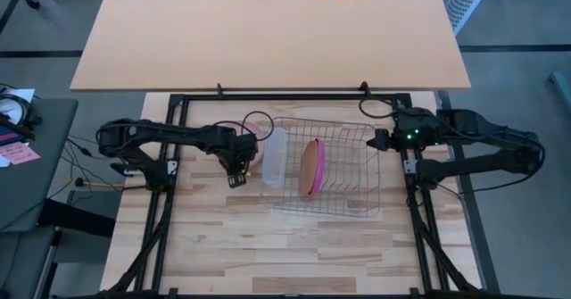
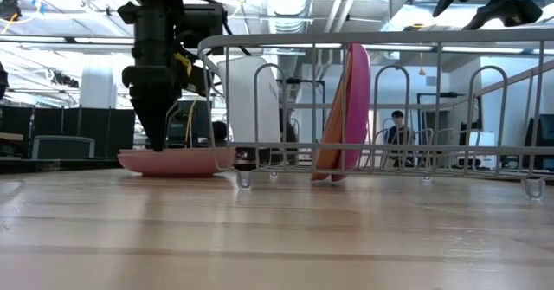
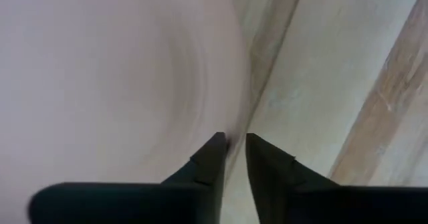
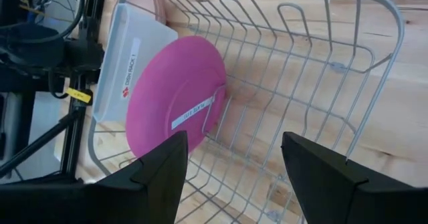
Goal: Sort dishes
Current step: Adjust the plates in the dish rack
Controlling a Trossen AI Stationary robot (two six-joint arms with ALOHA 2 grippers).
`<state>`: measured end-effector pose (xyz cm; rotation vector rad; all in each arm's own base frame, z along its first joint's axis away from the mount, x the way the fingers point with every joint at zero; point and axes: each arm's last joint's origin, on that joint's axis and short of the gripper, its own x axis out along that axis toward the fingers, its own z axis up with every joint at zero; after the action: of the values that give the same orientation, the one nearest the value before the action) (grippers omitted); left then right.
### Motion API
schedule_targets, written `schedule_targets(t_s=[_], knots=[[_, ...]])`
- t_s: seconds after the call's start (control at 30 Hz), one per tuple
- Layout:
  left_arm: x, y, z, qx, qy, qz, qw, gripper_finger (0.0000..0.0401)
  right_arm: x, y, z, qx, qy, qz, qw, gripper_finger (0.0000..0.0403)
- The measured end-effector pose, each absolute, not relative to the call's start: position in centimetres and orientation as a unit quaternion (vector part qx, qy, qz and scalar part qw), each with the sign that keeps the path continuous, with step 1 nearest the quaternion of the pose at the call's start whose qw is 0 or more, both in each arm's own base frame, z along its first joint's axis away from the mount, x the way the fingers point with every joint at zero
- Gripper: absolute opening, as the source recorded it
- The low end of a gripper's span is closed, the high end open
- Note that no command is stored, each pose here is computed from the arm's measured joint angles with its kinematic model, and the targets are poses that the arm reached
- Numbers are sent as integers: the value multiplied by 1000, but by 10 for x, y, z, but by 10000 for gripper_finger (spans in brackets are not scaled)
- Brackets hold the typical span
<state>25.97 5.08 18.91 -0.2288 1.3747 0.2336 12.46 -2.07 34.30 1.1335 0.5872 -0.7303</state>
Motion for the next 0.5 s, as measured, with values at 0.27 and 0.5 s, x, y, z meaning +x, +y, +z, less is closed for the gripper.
schedule_targets(t_s=[0.27,0.5], knots=[[256,48,196,-159,622,104,760,6,125,-21,343,517,268,-333,742,249],[248,46,215,-169,591,114,780,0,125,-21,343,514,268,-332,744,249]])
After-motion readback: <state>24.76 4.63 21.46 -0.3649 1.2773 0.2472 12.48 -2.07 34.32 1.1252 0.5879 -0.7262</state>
